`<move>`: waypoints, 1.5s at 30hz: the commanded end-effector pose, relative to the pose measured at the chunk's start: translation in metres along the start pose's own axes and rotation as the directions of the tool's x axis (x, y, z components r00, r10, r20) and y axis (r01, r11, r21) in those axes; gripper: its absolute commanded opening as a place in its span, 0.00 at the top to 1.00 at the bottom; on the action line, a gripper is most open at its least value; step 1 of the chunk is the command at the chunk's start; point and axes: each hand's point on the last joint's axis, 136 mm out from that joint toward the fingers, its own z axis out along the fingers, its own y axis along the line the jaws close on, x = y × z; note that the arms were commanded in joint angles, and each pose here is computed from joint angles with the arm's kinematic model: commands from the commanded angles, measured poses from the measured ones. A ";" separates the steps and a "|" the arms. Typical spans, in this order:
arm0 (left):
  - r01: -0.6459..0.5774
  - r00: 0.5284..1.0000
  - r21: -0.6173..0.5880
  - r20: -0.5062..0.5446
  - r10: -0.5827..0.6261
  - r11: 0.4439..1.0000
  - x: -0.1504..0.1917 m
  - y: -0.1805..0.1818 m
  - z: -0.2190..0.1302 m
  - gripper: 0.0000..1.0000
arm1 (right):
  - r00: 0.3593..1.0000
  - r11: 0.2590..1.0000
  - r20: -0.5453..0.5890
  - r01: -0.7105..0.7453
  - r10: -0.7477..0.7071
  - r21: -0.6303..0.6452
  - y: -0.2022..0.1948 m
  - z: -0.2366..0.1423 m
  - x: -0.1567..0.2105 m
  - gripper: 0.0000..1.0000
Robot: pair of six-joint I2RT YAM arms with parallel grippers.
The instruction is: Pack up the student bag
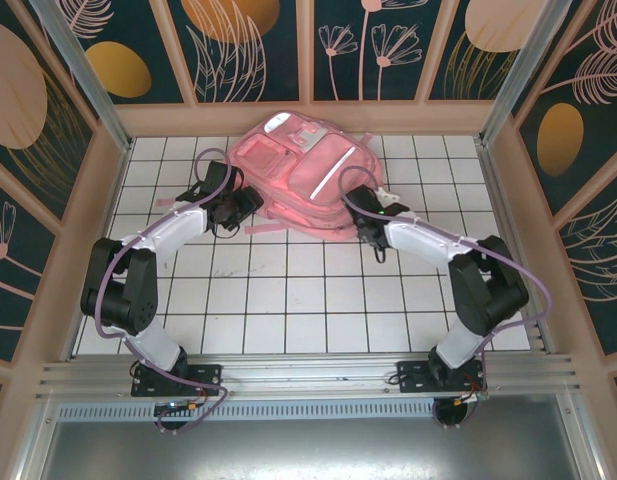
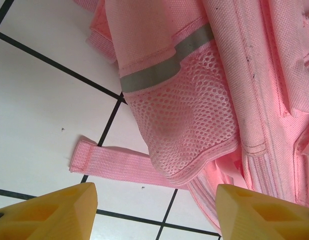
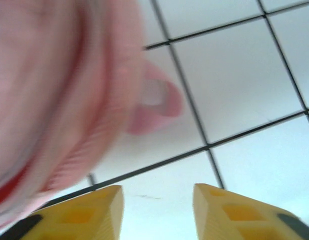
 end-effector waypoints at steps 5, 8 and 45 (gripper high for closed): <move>0.014 1.000 -0.001 0.016 -0.014 1.000 -0.004 0.002 -0.002 0.36 | 0.991 0.901 0.059 0.137 -0.123 -0.411 0.058 -0.046 -0.011 0.78; 0.013 1.000 -0.002 0.015 -0.013 1.000 -0.003 0.002 -0.002 0.36 | 0.988 0.877 0.048 0.150 -0.144 -0.456 0.075 -0.053 -0.014 0.71; 0.044 0.999 -0.012 -0.009 -0.044 0.999 -0.002 0.009 0.001 0.37 | 0.980 0.969 -0.074 0.167 -0.183 -0.180 0.098 0.007 0.026 0.87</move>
